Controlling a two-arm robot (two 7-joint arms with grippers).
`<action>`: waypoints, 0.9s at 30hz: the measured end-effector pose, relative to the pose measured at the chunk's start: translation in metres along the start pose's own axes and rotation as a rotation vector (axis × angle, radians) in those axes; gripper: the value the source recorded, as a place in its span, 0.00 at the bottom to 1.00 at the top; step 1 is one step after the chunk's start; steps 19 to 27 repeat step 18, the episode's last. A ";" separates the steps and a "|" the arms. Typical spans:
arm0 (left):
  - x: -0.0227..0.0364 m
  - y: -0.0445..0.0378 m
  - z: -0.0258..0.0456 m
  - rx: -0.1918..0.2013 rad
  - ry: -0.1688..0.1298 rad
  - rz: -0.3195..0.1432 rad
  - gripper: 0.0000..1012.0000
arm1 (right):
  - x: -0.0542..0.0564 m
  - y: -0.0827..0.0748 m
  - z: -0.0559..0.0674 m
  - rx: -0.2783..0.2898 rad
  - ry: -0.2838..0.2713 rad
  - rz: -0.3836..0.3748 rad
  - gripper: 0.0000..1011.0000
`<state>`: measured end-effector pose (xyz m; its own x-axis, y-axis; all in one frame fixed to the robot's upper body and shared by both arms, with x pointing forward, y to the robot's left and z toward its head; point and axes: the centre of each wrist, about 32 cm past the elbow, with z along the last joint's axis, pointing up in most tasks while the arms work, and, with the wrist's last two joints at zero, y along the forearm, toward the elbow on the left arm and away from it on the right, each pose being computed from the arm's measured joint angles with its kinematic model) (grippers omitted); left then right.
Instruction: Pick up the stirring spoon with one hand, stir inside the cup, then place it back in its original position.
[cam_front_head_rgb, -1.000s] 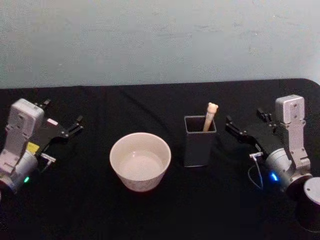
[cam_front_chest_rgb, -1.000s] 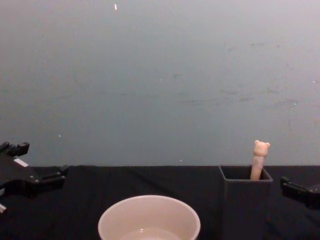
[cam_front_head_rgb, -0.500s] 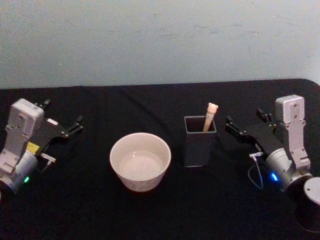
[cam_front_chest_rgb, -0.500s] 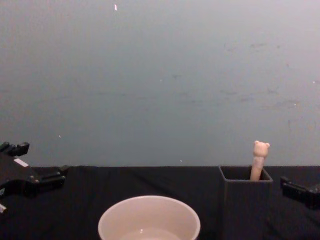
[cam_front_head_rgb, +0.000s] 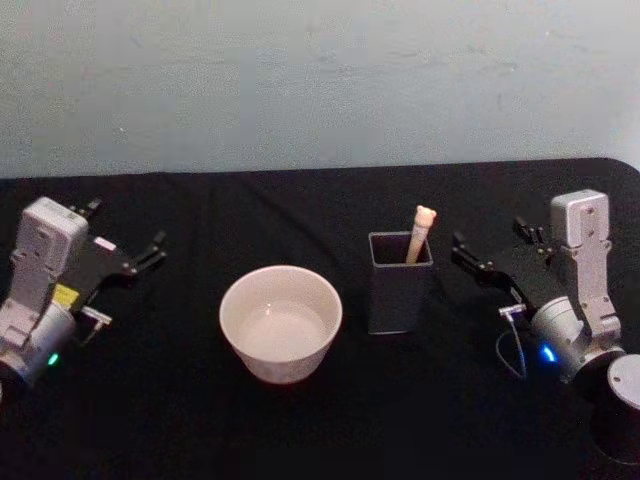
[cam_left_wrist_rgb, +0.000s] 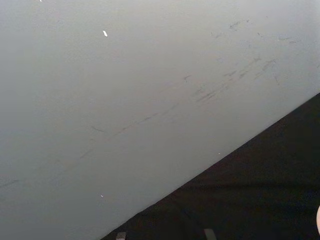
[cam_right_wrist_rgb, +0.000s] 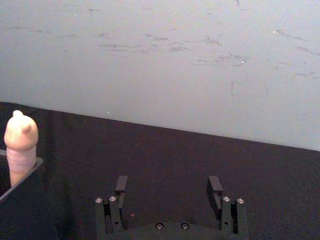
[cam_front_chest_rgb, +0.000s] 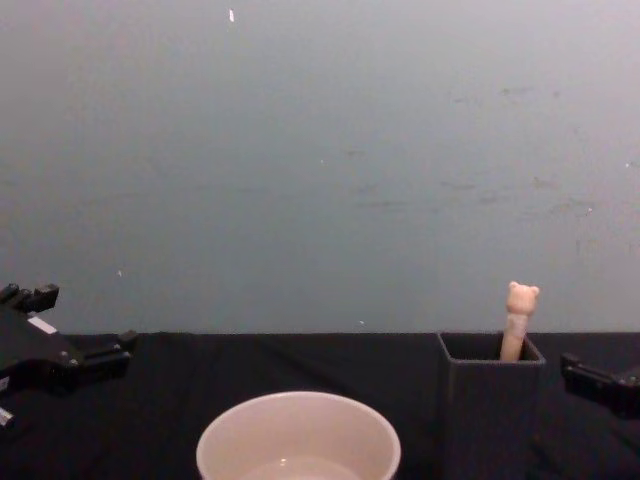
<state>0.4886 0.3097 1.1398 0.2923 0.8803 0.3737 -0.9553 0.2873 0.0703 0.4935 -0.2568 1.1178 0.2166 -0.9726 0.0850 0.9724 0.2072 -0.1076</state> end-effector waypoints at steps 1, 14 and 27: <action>0.0000 0.0000 0.0000 0.000 0.000 0.000 0.99 | 0.000 0.000 0.000 0.000 0.000 0.000 0.99; 0.0000 0.0000 0.0000 0.000 0.000 0.000 0.99 | 0.000 0.000 0.000 0.000 0.000 0.000 0.99; 0.0000 0.0000 0.0000 0.000 0.000 0.000 0.99 | 0.000 0.000 0.000 0.000 0.000 0.000 0.99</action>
